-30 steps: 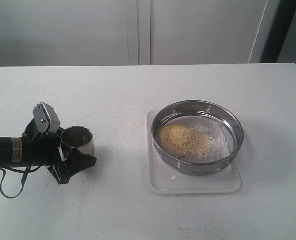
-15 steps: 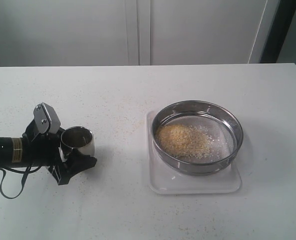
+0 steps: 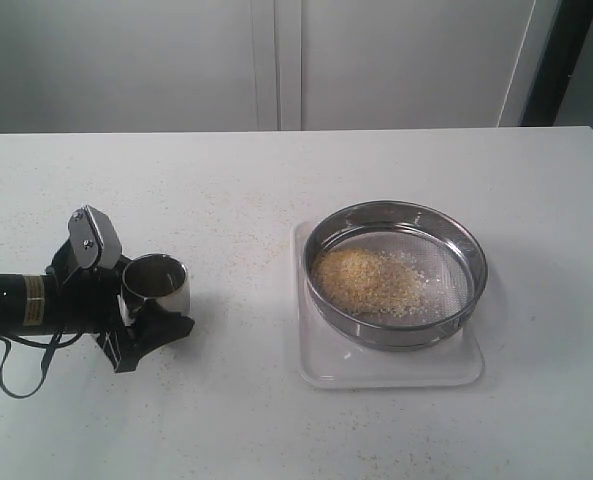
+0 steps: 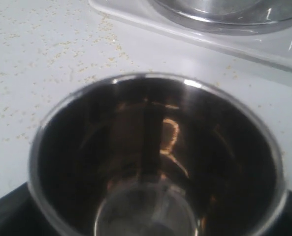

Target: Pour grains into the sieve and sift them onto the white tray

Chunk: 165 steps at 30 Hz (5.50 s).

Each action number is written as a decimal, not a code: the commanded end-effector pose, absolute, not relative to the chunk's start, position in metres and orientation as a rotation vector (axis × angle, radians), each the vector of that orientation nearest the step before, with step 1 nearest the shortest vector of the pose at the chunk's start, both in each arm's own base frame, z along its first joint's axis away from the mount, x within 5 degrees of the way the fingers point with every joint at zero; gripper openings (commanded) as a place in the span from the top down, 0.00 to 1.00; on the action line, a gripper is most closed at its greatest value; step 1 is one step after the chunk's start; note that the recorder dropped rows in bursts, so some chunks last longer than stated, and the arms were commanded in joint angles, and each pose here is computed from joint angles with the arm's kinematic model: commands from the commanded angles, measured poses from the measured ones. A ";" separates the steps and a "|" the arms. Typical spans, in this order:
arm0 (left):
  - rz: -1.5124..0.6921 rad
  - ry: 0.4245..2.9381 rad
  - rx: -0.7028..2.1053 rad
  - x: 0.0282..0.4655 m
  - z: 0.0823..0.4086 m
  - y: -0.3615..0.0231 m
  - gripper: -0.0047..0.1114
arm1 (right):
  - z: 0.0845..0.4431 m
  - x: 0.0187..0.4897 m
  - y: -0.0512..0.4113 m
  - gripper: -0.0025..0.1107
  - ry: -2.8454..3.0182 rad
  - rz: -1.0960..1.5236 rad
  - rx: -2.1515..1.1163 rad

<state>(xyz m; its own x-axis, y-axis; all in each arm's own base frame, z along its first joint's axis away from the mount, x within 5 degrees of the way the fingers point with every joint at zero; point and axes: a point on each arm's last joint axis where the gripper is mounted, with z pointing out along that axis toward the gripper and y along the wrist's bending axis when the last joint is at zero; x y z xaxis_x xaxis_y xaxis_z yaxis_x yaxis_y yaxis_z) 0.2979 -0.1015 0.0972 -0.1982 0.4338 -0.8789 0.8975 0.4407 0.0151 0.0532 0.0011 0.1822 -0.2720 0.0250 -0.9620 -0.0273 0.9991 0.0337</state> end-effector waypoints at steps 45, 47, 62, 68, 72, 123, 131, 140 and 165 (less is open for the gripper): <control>-0.654 1.837 1.105 0.296 0.108 -0.094 0.06 | 0.182 0.053 0.001 0.98 1.832 0.048 -0.002; -0.669 1.822 1.102 0.296 0.109 -0.095 0.06 | 0.182 0.053 0.001 0.98 1.832 0.048 -0.002; -0.674 1.767 1.070 0.296 0.132 -0.096 0.06 | 0.182 0.053 0.001 0.98 1.832 0.048 -0.002; -0.648 1.735 1.071 0.295 0.145 -0.096 0.06 | 0.182 0.053 0.001 0.98 1.832 0.048 -0.002; -0.623 1.698 1.071 0.294 0.159 -0.095 0.06 | 0.182 0.053 0.001 0.98 1.832 0.048 -0.002; -0.897 1.623 0.793 0.265 0.247 -0.099 0.96 | 0.182 0.053 0.001 0.98 1.832 0.048 -0.002; -0.979 1.855 0.503 0.272 0.239 -0.093 0.96 | 0.182 0.053 0.001 0.98 1.832 0.048 -0.002; -0.849 2.017 0.307 0.280 0.229 -0.081 0.96 | 0.182 0.053 0.001 0.98 1.832 0.048 -0.002; -0.340 1.985 0.006 0.242 0.287 -0.036 0.96 | 0.182 0.053 0.001 0.98 1.832 0.048 -0.002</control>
<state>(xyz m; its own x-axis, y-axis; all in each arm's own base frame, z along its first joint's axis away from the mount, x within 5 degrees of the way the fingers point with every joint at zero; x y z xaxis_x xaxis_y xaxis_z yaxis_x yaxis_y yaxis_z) 0.2451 -0.0383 0.2864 -0.4361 -0.1532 -0.8868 0.1630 0.9556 -0.2453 0.0532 0.0011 0.1822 -0.2721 0.0290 -0.9618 -0.0262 0.9990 0.0376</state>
